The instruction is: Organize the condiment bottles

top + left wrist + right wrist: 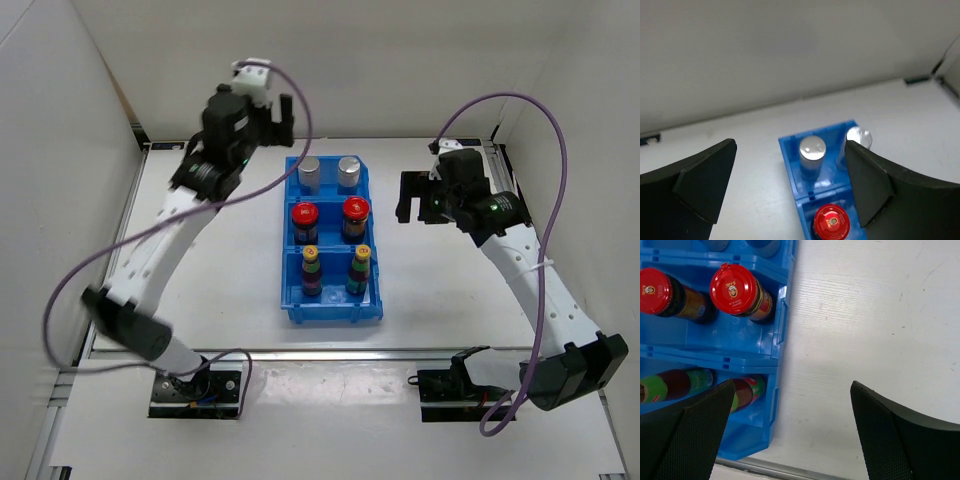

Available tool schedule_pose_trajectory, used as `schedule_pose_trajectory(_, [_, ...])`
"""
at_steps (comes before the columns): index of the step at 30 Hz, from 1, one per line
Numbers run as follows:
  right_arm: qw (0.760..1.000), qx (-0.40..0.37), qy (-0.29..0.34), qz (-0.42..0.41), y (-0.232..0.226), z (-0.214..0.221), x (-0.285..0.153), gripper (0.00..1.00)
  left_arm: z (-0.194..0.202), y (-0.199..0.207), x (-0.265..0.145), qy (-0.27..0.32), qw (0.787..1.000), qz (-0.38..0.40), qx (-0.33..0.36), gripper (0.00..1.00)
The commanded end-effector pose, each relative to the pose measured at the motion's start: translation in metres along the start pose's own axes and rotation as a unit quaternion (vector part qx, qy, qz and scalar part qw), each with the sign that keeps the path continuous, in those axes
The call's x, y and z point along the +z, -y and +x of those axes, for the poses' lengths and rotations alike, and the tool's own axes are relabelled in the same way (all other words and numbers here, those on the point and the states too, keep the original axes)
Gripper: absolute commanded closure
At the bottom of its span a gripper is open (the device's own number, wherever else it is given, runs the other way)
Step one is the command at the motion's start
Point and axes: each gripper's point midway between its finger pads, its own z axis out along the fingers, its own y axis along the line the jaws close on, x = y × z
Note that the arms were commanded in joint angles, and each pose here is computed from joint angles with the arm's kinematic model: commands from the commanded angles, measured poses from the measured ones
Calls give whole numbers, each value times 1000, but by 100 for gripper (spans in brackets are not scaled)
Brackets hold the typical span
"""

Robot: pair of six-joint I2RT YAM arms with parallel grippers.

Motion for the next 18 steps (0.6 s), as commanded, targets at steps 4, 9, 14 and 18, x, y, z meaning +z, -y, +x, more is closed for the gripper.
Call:
schedule_pose_trajectory(4, [997,43,32,48,20,-7,-13,1,53,-50,-104,23,998,-61,1,0])
schedule_pose_trajectory(9, [998,51,16,40,20,3,-12,1,85,-71,-159,53,995,-85,24,0])
schedule_pose_trajectory(14, [998,41,37,34,21,1,-30,1,129,-81,-192,15,995,-94,33,0])
schedule_pose_trajectory(18, [997,36,51,36,23,0,-39,1,137,-74,-203,48,996,-71,18,0])
